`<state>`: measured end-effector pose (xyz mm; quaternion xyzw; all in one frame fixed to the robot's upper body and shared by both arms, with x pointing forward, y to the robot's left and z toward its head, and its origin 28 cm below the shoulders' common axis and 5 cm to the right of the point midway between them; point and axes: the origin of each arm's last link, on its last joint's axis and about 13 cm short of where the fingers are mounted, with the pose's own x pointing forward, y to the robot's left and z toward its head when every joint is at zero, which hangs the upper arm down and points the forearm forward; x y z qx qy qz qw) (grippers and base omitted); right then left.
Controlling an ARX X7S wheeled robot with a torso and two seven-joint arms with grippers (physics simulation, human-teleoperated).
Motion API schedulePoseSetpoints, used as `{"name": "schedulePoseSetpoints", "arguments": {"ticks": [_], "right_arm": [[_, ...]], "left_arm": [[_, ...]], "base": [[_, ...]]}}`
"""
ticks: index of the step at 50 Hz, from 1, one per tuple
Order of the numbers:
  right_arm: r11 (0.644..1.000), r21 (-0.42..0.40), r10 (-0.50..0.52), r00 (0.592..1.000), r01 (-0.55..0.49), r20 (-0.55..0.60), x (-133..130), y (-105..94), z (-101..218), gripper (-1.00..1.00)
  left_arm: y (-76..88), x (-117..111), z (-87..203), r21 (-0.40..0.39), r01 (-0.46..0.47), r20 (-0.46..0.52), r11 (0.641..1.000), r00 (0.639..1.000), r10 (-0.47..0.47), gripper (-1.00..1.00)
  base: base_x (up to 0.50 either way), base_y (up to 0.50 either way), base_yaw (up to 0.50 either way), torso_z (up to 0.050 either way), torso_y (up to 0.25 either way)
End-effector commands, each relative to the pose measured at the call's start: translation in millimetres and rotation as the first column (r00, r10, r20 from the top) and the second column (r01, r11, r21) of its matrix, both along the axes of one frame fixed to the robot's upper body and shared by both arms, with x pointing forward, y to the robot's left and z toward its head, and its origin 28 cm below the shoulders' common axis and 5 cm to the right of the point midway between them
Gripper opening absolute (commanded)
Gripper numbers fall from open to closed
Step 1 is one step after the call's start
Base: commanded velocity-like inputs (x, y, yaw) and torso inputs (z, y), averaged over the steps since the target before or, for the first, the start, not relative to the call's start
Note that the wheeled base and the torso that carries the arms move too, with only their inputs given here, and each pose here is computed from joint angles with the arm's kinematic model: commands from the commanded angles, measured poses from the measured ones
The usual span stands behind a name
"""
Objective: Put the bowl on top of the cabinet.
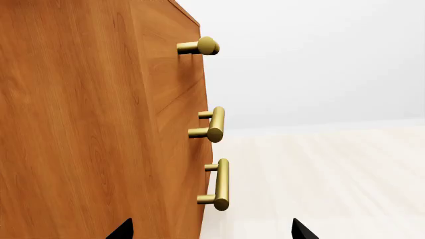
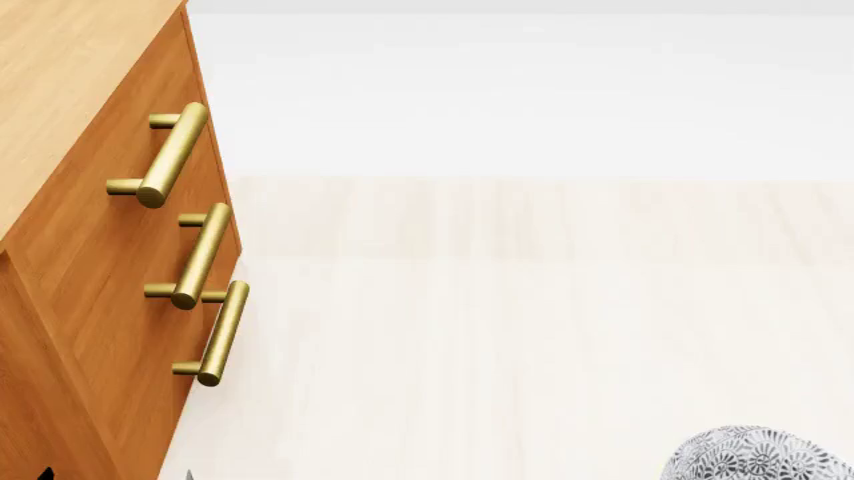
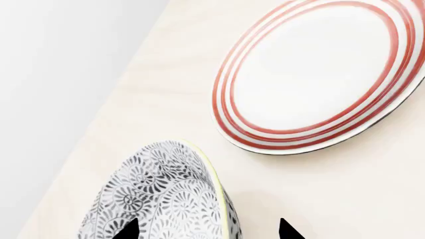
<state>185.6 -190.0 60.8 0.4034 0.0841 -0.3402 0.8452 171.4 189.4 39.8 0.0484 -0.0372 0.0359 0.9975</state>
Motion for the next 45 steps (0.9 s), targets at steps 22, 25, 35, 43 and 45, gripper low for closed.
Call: {"name": "schedulePoseSetpoints", "arguments": {"ticks": [22,25,35,43,45], "right_arm": [[1.0,0.029,-0.005,0.998,0.007,-0.057,0.9,0.0,-2.9,1.0],[1.0,0.029,-0.003,0.998,0.004,-0.066,1.6,0.3,-3.4,1.0],[0.999,0.033,0.009,0.996,-0.006,-0.086,3.8,0.5,-4.3,1.0],[0.999,0.035,0.016,0.994,-0.012,-0.109,7.6,0.1,-6.6,1.0],[0.999,0.037,0.016,0.993,-0.012,-0.115,8.6,-0.2,-7.2,1.0]], "left_arm": [[0.3,-1.0,-0.2,-0.009,0.001,0.009,1.0,1.0,-0.001,1.0],[0.2,-1.0,0.0,-0.009,0.001,0.01,1.0,1.0,-0.001,1.0],[0.2,-0.2,-0.3,-0.011,0.002,0.008,1.0,1.0,-0.002,1.0],[-0.3,0.5,-1.0,-0.01,0.003,0.005,1.0,1.0,-0.003,1.0],[-0.2,0.6,-1.0,-0.01,0.003,0.006,1.0,1.0,-0.003,1.0]], "base": [[0.0,0.0,0.0,0.0,0.0],[0.0,0.0,0.0,0.0,0.0],[0.0,0.0,0.0,0.0,0.0],[0.0,0.0,0.0,0.0,0.0],[0.0,0.0,0.0,0.0,0.0]]}}
